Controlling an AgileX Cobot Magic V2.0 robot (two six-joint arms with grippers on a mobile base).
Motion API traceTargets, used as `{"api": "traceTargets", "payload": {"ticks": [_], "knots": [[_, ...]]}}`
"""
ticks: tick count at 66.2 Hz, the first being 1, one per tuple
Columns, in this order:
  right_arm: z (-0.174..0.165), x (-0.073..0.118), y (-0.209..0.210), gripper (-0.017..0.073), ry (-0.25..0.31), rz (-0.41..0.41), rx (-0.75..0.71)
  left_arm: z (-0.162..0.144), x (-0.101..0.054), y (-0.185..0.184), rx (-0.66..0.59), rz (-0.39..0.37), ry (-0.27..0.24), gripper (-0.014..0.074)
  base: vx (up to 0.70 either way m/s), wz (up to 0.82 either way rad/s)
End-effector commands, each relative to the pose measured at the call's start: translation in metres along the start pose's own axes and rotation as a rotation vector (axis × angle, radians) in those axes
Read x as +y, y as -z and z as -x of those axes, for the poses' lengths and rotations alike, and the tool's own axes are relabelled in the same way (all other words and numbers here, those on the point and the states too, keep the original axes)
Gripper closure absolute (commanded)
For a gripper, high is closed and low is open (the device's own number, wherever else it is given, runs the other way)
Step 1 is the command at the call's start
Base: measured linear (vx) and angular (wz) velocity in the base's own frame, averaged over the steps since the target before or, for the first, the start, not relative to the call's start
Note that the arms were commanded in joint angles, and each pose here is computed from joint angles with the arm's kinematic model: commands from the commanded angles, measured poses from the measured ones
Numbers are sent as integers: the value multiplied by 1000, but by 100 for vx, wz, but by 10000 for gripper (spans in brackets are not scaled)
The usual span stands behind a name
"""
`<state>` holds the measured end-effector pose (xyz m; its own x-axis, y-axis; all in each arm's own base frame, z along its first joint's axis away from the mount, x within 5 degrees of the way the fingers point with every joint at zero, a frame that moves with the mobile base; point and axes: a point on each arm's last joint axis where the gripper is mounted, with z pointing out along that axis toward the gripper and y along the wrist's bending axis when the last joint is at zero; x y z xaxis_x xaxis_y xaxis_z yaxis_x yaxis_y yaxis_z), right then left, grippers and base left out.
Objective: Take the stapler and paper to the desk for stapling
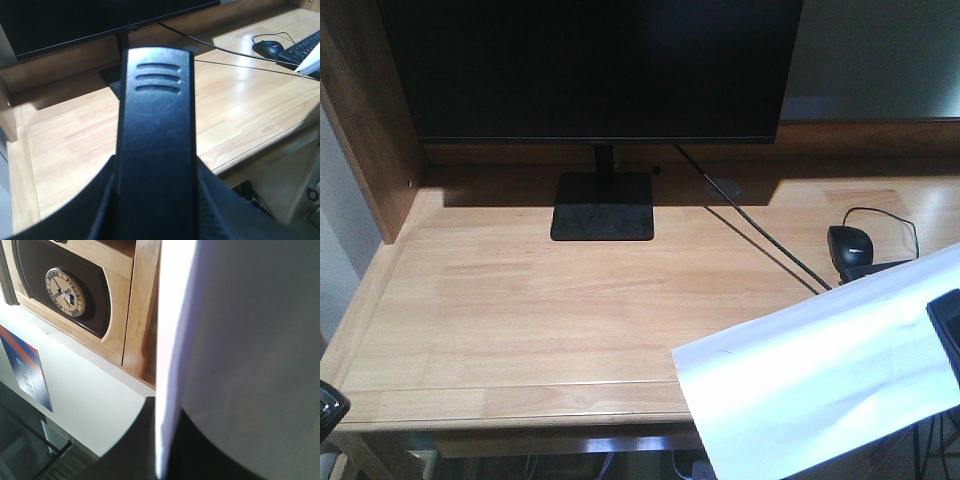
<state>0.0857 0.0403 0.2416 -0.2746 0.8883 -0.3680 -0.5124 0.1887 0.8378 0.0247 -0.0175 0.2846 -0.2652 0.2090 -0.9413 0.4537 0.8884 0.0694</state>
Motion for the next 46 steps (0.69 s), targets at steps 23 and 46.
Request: {"api": "traceTargets", "payload": {"ticks": [23, 46], "knots": [[1, 5, 1, 564, 1, 62, -14, 18, 2, 4, -135, 13, 10, 601, 0, 0], [1, 5, 1, 564, 1, 62, -14, 18, 1, 4, -141, 4, 23, 601, 0, 0]]}}
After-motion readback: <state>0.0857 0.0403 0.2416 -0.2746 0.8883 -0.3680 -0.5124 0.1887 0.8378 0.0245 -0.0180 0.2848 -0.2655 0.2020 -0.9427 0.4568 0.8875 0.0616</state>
